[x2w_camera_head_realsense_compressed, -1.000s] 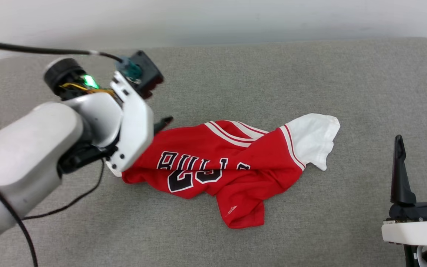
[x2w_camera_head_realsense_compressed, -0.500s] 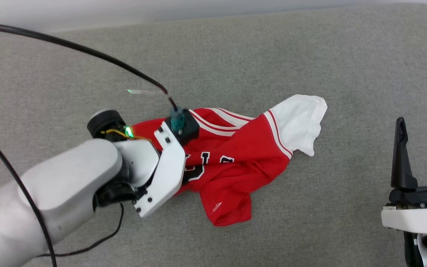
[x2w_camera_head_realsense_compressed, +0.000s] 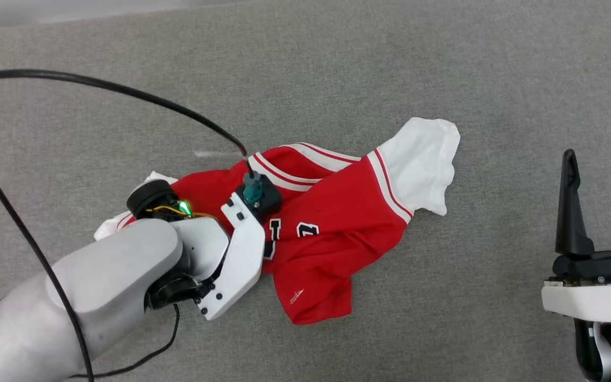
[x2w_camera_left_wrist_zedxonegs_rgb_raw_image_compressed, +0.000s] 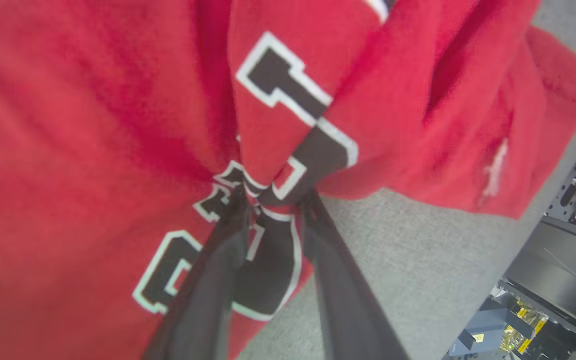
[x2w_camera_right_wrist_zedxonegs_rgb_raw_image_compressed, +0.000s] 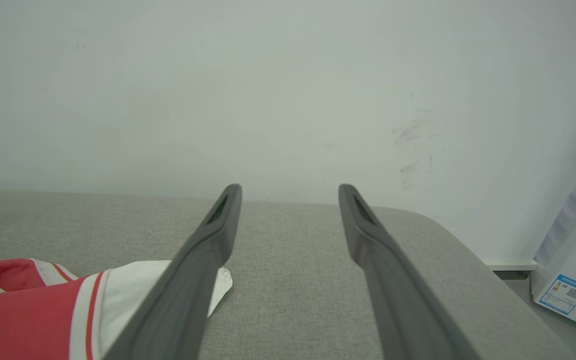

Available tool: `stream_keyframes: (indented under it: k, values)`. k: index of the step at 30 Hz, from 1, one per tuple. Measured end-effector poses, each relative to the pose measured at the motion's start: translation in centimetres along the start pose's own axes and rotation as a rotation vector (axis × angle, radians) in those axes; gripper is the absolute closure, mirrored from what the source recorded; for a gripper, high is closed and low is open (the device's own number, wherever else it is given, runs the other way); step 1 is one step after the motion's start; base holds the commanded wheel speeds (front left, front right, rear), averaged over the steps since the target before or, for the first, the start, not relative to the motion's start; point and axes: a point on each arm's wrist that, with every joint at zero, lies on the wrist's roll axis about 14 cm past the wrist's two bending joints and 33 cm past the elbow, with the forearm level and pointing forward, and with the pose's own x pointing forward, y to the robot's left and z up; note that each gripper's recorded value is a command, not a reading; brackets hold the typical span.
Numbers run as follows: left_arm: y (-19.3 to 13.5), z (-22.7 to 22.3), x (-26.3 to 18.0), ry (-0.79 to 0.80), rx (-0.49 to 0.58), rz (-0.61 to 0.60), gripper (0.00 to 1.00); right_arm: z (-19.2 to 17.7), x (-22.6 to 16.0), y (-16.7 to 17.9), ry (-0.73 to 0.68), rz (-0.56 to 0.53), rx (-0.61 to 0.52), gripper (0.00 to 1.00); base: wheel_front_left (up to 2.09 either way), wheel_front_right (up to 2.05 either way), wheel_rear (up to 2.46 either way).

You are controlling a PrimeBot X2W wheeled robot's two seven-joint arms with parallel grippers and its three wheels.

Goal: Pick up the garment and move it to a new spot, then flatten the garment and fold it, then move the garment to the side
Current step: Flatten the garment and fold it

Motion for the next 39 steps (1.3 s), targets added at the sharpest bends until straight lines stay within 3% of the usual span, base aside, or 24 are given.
stream_keyframes:
  k: [9, 15, 21, 29, 36, 37, 38, 39]
  values:
    - [0.8, 5.5, -5.0, -0.257, 0.07, 0.094, 1.0, 1.5, -0.8, 0.3, -0.03, 0.008, 0.012, 0.0, 0.0, 0.0, 0.0]
    - [-2.1, 8.3, -7.5, -0.379, 0.158, 0.087, 1.0, 2.4, -1.6, 0.5, -0.047, 0.013, 0.019, 0.0, 0.0, 0.0, 0.0]
    - [-7.9, 7.3, -4.5, -0.373, 0.187, -0.037, 1.0, 2.5, -1.9, 0.4, -0.048, 0.01, 0.02, 0.0, 0.0, 0.0, 0.0]
    - [-11.4, 4.0, 0.6, -0.276, 0.137, -0.127, 1.0, 1.6, -1.8, 0.1, -0.023, 0.0, 0.022, 0.0, 0.0, 0.0, 0.0]
    - [-14.0, 3.4, 2.2, -0.252, 0.132, -0.178, 1.0, 0.9, -1.7, 0.0, -0.006, -0.003, 0.021, 0.0, 0.0, 0.0, 0.0]
    - [-13.8, 3.4, 2.2, -0.252, 0.135, -0.167, 0.91, 0.9, -1.7, 0.1, -0.006, -0.001, 0.022, 0.0, 0.0, 0.0, 0.0]
    - [-13.6, 3.5, 2.3, -0.257, 0.139, -0.154, 0.29, 0.9, -1.7, 0.1, -0.006, 0.001, 0.023, 0.0, 0.0, 0.0, 0.0]
    - [-13.4, 3.7, 2.2, -0.27, 0.144, -0.142, 0.0, 1.0, -1.6, 0.2, -0.008, 0.003, 0.023, 0.0, 0.0, 0.0, 0.0]
